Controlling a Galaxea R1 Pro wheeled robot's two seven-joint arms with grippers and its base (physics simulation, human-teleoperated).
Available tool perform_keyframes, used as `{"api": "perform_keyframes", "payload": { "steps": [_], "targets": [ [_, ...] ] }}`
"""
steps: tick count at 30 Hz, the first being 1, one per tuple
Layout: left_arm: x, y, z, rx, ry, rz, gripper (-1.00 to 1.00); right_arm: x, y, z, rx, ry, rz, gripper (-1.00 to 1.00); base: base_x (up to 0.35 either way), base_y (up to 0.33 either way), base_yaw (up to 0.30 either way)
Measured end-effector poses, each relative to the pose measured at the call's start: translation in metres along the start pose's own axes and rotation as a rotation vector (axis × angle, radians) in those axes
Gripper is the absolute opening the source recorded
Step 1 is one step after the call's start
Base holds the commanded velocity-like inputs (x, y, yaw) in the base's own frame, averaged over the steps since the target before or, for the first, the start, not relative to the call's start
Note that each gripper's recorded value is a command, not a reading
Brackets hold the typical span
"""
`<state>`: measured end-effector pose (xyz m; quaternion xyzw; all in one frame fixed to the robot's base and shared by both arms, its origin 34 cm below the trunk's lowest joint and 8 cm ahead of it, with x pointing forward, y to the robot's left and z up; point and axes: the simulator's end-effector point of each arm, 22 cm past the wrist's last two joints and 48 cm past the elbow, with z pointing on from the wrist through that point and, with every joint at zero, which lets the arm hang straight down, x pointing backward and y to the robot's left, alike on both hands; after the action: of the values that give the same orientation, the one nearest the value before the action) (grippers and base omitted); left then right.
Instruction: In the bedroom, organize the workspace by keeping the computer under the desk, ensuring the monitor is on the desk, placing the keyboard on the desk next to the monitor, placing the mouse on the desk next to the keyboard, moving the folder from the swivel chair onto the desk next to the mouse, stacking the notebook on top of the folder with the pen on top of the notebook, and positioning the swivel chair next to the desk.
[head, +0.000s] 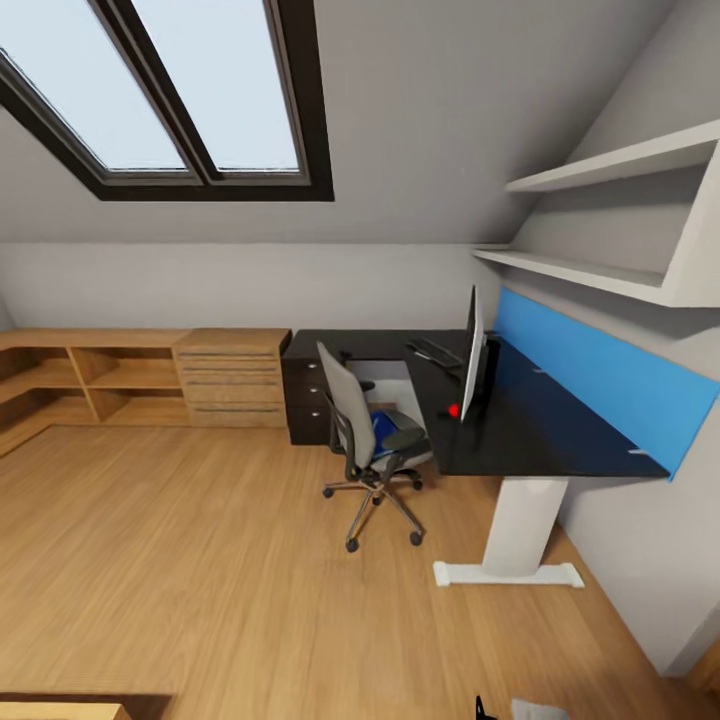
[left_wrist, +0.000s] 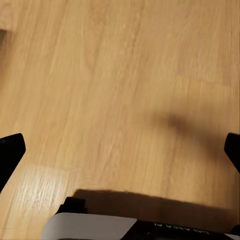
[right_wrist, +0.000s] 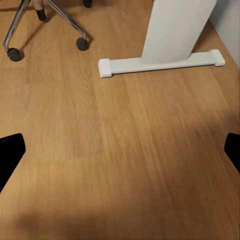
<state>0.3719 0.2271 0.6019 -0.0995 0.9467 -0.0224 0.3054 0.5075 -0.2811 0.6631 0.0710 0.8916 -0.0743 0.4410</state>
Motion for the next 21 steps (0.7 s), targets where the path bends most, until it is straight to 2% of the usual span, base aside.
{"api": "perform_keyframes", "payload": {
  "steps": [5,17,21],
  "targets": [
    [0.0002,0.0001,0.0002,0.0,0.001,0.0,1.0,0.0002,0.0001,0.0003,0.0,0.001,0.0,1.0,0.132,0.0,0.0],
    [0.0,0.0007,0.0003,-0.002,0.0,-0.002,1.0,0.0005,0.0001,0.0003,0.0,0.002,0.0,1.0,0.014,0.0,0.0],
    [0.0003,0.0005,0.0,-0.001,0.001,-0.001,1.0,0.0003,0.0,0.0,0.0,0.002,0.0,1.0,0.269,0.011,0.0]
  ]
}}
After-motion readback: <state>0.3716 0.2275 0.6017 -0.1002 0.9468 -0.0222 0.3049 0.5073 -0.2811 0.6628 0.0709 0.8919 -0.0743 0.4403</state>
